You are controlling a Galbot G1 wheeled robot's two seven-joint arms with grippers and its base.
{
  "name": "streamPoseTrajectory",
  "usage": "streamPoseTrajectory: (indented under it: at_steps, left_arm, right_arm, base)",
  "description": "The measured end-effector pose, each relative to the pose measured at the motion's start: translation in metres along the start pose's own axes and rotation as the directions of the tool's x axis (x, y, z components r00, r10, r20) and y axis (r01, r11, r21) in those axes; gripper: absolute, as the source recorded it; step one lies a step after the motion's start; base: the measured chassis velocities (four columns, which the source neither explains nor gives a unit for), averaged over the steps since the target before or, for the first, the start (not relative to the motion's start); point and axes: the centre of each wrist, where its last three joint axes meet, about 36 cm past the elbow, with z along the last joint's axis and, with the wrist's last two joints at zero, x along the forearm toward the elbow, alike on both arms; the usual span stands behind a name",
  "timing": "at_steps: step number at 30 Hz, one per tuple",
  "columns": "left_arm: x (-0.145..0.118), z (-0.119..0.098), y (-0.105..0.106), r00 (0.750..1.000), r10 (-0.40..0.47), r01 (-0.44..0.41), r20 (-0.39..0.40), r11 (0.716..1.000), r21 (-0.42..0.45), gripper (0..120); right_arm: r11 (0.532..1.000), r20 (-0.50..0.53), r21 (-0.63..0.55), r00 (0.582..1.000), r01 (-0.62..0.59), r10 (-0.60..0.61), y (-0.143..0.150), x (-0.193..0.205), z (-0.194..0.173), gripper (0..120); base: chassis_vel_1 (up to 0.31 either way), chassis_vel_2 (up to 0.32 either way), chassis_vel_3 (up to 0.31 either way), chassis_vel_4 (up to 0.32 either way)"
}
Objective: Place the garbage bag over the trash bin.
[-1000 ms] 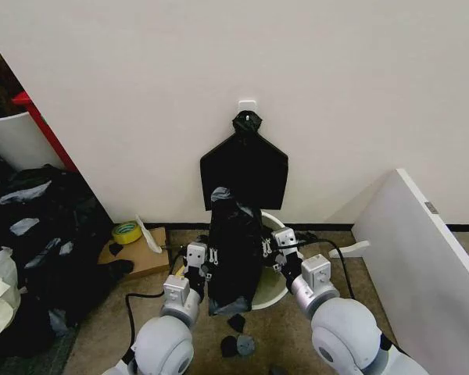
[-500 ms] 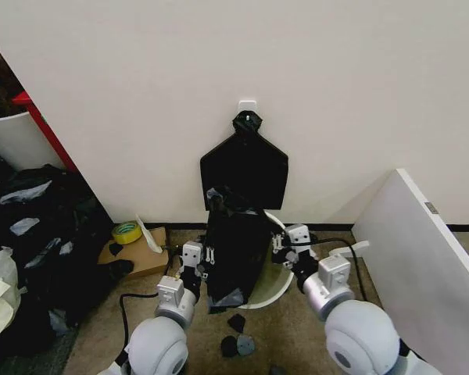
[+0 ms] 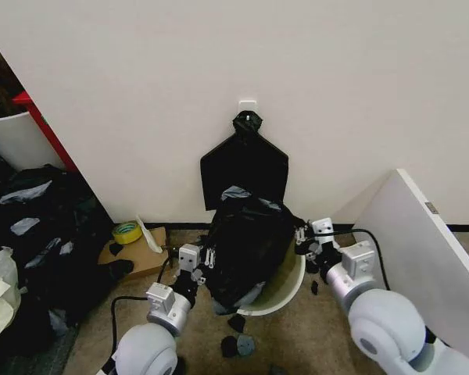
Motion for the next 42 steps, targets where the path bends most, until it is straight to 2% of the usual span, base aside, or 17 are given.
streamPoseTrajectory:
  at_steps: [5, 13, 17, 20, 24, 29, 37, 41, 42]
  left_arm:
    - [0.001, -0.001, 0.002, 1.0, -0.002, 0.002, 0.003, 1.0, -0.001, 4]
    - [0.001, -0.003, 0.003, 0.998, 0.021, -0.023, 0.061, 0.999, 0.046, 4]
    - [-0.001, -0.005, 0.0, 0.995, 0.021, -0.03, 0.096, 0.994, 0.102, 4]
    - [0.0, -0.008, -0.001, 0.994, 0.027, -0.041, 0.107, 0.991, 0.128, 4]
    - [-0.002, -0.01, -0.003, 0.994, -0.018, -0.001, 0.106, 0.984, 0.179, 4]
    - [-0.002, -0.009, -0.002, 0.995, -0.038, 0.02, 0.092, 0.981, 0.192, 4]
    - [-0.002, -0.008, 0.0, 0.997, -0.044, 0.033, 0.062, 0.983, 0.18, 4]
    - [-0.001, -0.008, 0.001, 0.998, -0.049, 0.04, 0.045, 0.985, 0.17, 4]
    - [-0.001, -0.008, 0.001, 0.998, -0.049, 0.04, 0.045, 0.985, 0.17, 4]
  right_arm:
    - [1.0, -0.012, 0.013, 1.0, -0.011, 0.011, -0.01, 0.002, -0.001, 0]
    - [0.999, -0.095, 0.032, 0.995, -0.003, 0.006, -0.045, 0.006, 0.005, 0]
    - [0.998, -0.17, -0.015, 0.983, 0.069, -0.07, -0.054, 0.01, 0.011, 0]
    - [0.993, -0.184, -0.043, 0.976, 0.11, -0.116, -0.055, 0.012, 0.013, 0]
    - [0.984, -0.21, -0.069, 0.962, 0.167, -0.178, -0.058, 0.014, 0.02, 0]
    - [0.98, -0.206, -0.078, 0.958, 0.186, -0.198, -0.057, 0.015, 0.022, 0]
    - [0.982, -0.133, -0.109, 0.977, 0.153, -0.167, -0.052, 0.014, 0.031, 0]
    - [0.983, -0.116, -0.128, 0.983, 0.13, -0.145, -0.051, 0.018, 0.042, 16]
    - [0.983, -0.116, -0.128, 0.983, 0.13, -0.145, -0.051, 0.018, 0.042, 16]
  base:
    - [0.0, 0.0, 0.0, 0.0]
    - [0.0, 0.0, 0.0, 0.0]
    - [0.0, 0.0, 0.0, 0.0]
    - [0.0, 0.0, 0.0, 0.0]
    - [0.0, 0.0, 0.0, 0.0]
    - [0.0, 0.0, 0.0, 0.0]
    - [0.0, 0.0, 0.0, 0.0]
    - [0.0, 0.0, 0.0, 0.0]
    - [0.0, 0.0, 0.0, 0.0]
